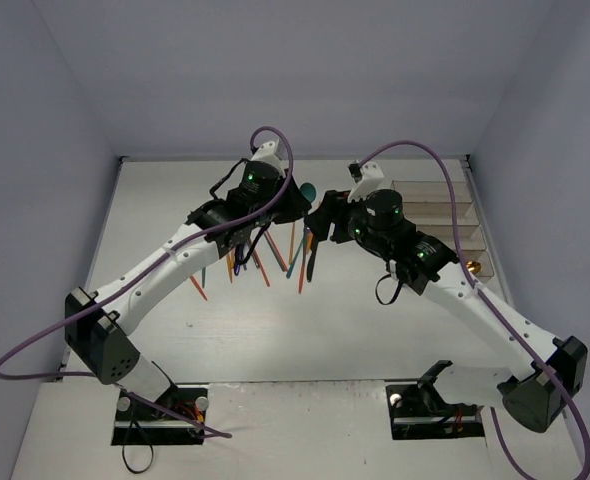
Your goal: Sort the eating utensils into containers
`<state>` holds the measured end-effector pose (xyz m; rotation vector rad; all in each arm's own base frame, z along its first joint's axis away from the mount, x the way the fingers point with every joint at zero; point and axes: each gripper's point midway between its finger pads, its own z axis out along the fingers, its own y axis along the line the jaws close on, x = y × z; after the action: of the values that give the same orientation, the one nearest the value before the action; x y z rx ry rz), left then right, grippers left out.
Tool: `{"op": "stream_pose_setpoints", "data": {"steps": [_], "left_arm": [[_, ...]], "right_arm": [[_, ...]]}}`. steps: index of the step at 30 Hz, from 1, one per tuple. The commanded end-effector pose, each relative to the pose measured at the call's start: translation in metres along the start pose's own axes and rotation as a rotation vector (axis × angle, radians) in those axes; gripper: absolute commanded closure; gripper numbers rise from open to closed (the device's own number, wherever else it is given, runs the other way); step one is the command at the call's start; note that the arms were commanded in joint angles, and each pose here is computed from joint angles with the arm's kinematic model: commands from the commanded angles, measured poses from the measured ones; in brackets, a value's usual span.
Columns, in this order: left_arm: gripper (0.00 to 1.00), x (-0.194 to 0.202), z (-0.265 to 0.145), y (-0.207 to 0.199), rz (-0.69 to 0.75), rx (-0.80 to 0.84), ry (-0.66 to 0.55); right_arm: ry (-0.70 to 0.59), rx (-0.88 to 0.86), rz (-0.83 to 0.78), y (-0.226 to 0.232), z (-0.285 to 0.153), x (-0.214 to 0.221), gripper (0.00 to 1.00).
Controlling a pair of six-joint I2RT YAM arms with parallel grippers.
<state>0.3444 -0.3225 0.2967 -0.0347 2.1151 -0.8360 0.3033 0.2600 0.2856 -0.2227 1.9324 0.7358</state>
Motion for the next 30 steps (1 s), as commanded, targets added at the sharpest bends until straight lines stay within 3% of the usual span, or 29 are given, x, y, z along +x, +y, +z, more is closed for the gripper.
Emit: {"op": "stream_pose_setpoints", "data": {"steps": [1, 11, 20, 25, 30], "left_arm": [[1.00, -0.035, -0.030, -0.041, -0.033, 0.150, -0.131], [1.00, -0.032, -0.033, -0.051, -0.031, 0.210, -0.147], [1.00, -0.026, -0.033, -0.060, -0.010, 0.246, -0.140], [1.00, -0.017, -0.028, -0.061, 0.014, 0.241, -0.115], [1.00, -0.007, -0.025, -0.054, 0.050, 0.214, -0.095]], "right_arm": [[-0.114, -0.044, 0.036, 0.015, 0.007, -0.028, 0.45], [-0.104, -0.057, 0.052, 0.016, 0.011, -0.020, 0.48], [-0.095, -0.055, 0.050, 0.015, 0.014, -0.017, 0.59], [-0.109, -0.048, 0.050, 0.014, 0.011, -0.020, 0.69], [-0.128, -0.019, 0.053, 0.008, 0.008, -0.022, 0.88]]}}
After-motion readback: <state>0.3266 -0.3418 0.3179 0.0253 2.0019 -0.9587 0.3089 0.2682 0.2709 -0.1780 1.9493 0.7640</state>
